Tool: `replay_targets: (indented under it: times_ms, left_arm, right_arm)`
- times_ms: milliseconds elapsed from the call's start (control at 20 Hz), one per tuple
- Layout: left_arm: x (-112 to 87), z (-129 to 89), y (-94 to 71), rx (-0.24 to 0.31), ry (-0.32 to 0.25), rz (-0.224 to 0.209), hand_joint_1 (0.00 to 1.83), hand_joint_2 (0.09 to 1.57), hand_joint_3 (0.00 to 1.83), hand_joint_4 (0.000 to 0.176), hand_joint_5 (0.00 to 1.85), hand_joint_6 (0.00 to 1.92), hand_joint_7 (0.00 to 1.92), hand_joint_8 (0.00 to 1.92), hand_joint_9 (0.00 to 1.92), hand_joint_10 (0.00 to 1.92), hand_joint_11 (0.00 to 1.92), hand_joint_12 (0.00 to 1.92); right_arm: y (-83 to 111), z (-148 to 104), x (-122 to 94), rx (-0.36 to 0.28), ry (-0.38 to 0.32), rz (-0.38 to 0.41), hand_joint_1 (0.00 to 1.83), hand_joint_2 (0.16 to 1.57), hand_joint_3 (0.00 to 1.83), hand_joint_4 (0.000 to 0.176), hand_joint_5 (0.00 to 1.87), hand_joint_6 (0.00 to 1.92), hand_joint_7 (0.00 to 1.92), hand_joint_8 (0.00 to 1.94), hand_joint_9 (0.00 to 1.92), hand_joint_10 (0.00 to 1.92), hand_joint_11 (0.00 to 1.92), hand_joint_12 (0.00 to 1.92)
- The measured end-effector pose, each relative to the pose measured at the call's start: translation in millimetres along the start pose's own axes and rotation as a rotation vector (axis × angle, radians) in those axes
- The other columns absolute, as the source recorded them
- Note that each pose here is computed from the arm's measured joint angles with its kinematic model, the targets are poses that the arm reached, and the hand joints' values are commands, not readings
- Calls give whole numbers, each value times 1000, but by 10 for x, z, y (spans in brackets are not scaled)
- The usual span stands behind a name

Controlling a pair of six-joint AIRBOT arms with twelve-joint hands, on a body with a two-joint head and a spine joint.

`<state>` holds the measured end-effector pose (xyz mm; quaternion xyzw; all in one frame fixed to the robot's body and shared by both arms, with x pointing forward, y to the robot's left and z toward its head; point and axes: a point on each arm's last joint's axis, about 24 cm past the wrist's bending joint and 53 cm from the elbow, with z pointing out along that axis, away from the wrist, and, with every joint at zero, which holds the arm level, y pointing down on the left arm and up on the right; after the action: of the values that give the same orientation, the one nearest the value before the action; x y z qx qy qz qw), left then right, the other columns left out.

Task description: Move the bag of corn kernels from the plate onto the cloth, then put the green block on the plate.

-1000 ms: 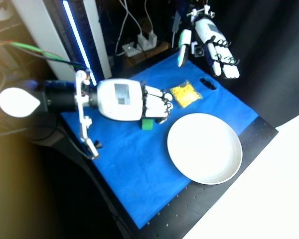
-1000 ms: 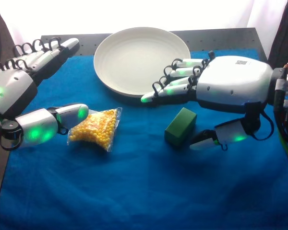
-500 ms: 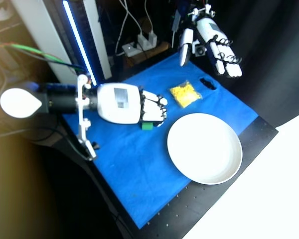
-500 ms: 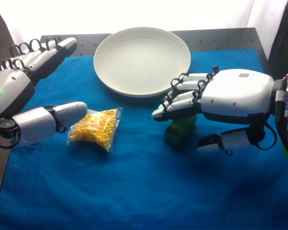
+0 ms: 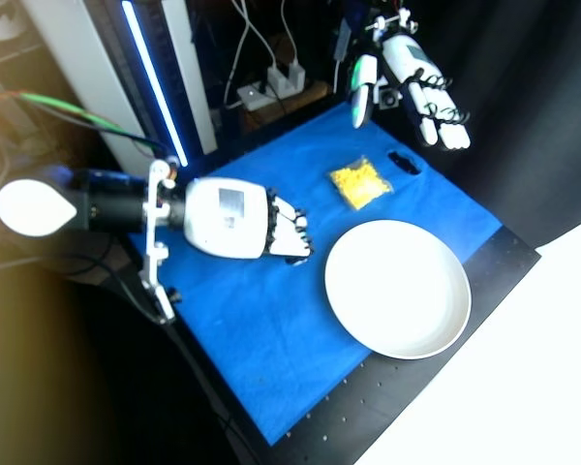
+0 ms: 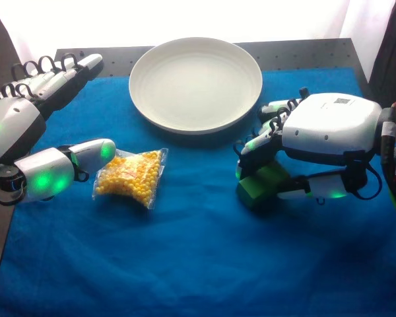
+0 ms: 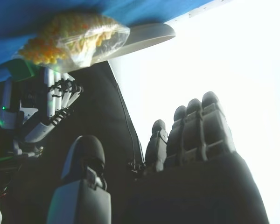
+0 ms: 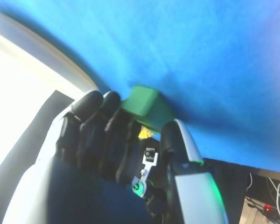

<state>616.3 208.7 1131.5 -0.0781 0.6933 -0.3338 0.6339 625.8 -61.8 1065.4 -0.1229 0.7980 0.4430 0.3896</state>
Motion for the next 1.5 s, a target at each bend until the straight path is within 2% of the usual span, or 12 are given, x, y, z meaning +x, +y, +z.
replay_targets:
  times_ms: [250, 300, 350, 400, 450, 550, 650, 750, 1100, 1400, 1450, 1500]
  left_arm:
    - [-11, -3, -3, 1, -6, -1, 251, 1252, 8, 172, 0, 0, 0, 0, 0, 0, 0, 0]
    - [-15, -3, -3, 1, -7, -1, 251, 1253, 8, 175, 0, 0, 0, 0, 0, 0, 0, 0]
    - [-18, -3, -5, 2, -8, -1, 244, 1254, 7, 175, 0, 0, 0, 0, 0, 0, 0, 0]
    - [-22, -4, -2, 1, -10, -1, 243, 1253, 7, 170, 0, 0, 0, 0, 0, 0, 0, 0]
    - [-26, -4, -1, 0, -12, -2, 256, 1252, 5, 175, 0, 0, 0, 0, 0, 0, 0, 0]
    - [-28, -5, -1, 0, -13, -3, 268, 1250, 3, 176, 0, 0, 0, 0, 0, 0, 0, 0]
    - [-29, -5, -1, 1, -13, -2, 263, 1254, 3, 172, 0, 0, 0, 0, 0, 0, 0, 0]
    - [-21, -13, 16, -5, -11, -3, 250, 1253, 2, 176, 0, 0, 0, 0, 0, 0, 0, 0]
    - [-19, -23, 35, -9, -11, -3, 273, 1244, 0, 176, 0, 0, 0, 0, 0, 0, 0, 0]
    - [-18, -24, 41, -12, -10, -3, 271, 1229, 0, 176, 0, 0, 0, 0, 0, 0, 0, 0]
    - [-17, -24, 43, -12, -10, -4, 264, 1230, 0, 176, 0, 0, 0, 0, 0, 0, 0, 0]
    - [-15, -25, 38, -11, -10, -4, 270, 1240, 0, 176, 0, 0, 0, 0, 0, 0, 0, 0]
  right_arm:
    - [5, 14, -3, -6, -2, 0, 1352, 1187, 0, 0, 781, 1301, 913, 1157, 710, 1391, 315, 1760]
    - [6, 17, -1, -6, -2, 0, 1234, 1189, 0, 0, 848, 1315, 841, 1129, 635, 1086, 176, 1739]
    - [10, 20, 3, -7, -1, 1, 1204, 1187, 0, 0, 858, 1294, 838, 1141, 656, 1037, 218, 1742]
    - [10, 20, 3, -7, -1, 1, 1325, 1180, 2, 0, 822, 1224, 874, 1165, 721, 1366, 401, 1752]
    - [12, 22, 4, -7, -1, 1, 1348, 1193, 4, 0, 780, 1177, 852, 1271, 725, 1486, 506, 1798]
    - [42, 23, 9, -17, -1, 1, 1355, 1190, 0, 0, 754, 1269, 895, 1168, 735, 1470, 472, 1783]
    - [95, 8, 22, -32, 2, -5, 1342, 1224, 10, 0, 662, 1306, 839, 1350, 702, 1580, 467, 1915]
    - [135, -48, -16, -47, -4, -13, 1196, 1237, 8, 0, 671, 1321, 853, 1412, 782, 1556, 662, 1891]
    - [377, -128, -527, -117, -111, -36, 1212, 1248, 4, 0, 655, 1281, 840, 1500, 930, 1587, 915, 1872]
    - [348, -105, -1051, -109, -217, -53, 1164, 1284, 2, 0, 632, 1359, 744, 1582, 677, 1621, 661, 1921]
    - [348, -57, -1114, -103, -228, -56, 1287, 1274, 5, 0, 610, 1352, 700, 1518, 694, 1670, 618, 1921]
    - [364, -8, -1185, -105, -241, -58, 1185, 1279, 4, 0, 645, 1349, 724, 1574, 696, 1649, 686, 1921]
